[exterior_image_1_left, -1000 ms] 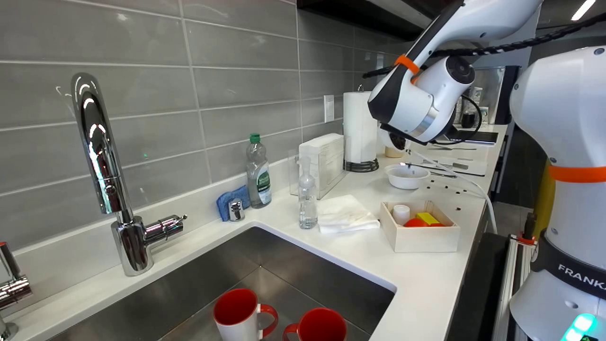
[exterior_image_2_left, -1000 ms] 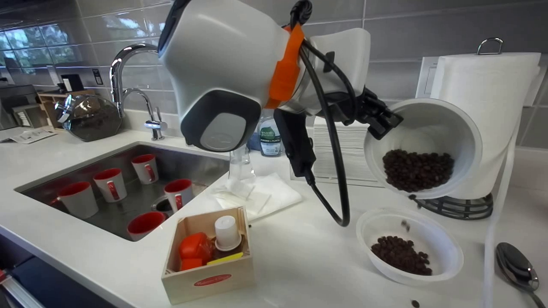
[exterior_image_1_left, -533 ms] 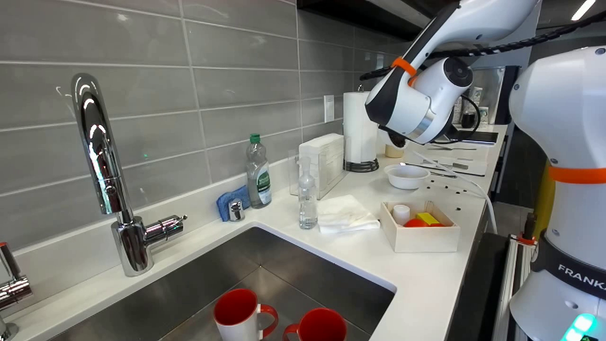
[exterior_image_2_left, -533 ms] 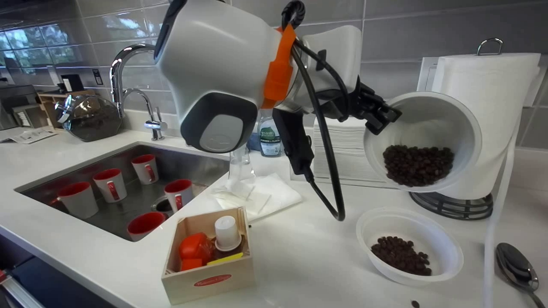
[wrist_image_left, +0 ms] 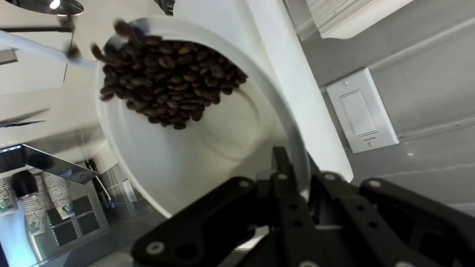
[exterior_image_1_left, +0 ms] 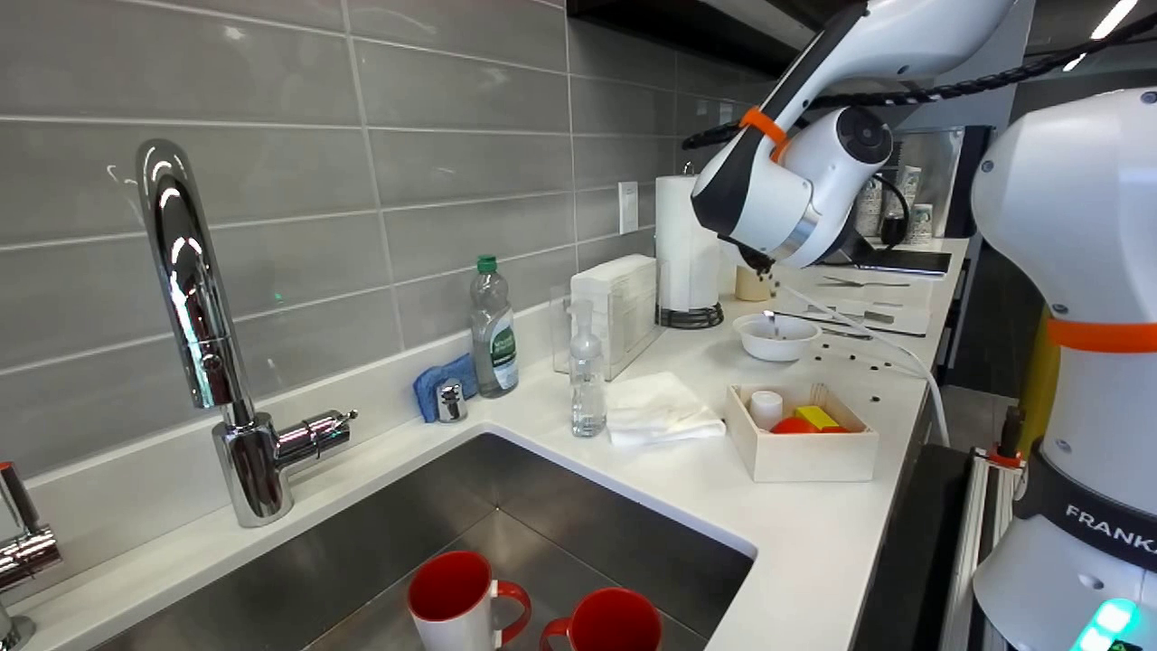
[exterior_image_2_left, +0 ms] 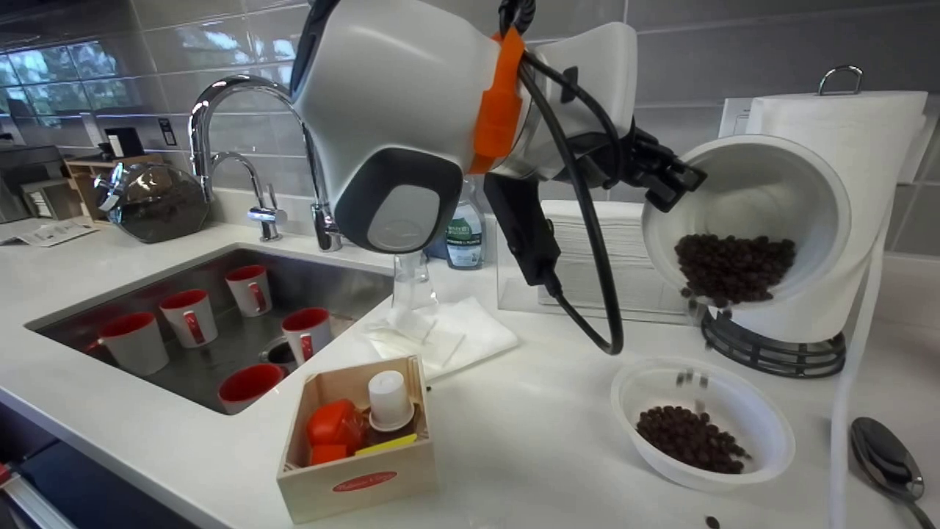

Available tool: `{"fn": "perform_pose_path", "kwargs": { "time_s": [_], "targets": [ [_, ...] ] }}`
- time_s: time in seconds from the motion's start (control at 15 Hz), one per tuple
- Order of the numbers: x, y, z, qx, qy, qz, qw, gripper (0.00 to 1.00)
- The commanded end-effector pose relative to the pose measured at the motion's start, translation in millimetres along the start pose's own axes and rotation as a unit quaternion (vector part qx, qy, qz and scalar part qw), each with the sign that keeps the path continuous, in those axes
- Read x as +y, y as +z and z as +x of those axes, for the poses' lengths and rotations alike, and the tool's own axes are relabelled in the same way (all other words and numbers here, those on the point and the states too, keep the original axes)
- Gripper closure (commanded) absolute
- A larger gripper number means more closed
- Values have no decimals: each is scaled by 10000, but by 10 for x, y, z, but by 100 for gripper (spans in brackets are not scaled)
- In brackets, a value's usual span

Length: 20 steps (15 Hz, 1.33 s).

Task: Move some objects from the bowl on the left into the bowl on the right

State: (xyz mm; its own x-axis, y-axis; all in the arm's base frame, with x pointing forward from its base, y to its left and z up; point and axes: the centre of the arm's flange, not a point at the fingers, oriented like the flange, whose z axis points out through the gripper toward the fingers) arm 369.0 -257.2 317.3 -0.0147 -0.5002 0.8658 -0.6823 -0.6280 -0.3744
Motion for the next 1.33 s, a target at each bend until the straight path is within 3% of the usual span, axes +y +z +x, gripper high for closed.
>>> {"fn": "perform_pose_path", "kwargs": {
  "time_s": [0.0, 0.8, 1.27],
  "targets": [
    [-41, 51, -135, 150, -21, 18, 9999, 100],
    [-130, 379, -238, -1153, -6, -632, 9913, 100],
    [-500, 466, -220, -1791, -200, -887, 9796, 100]
  ]
}}
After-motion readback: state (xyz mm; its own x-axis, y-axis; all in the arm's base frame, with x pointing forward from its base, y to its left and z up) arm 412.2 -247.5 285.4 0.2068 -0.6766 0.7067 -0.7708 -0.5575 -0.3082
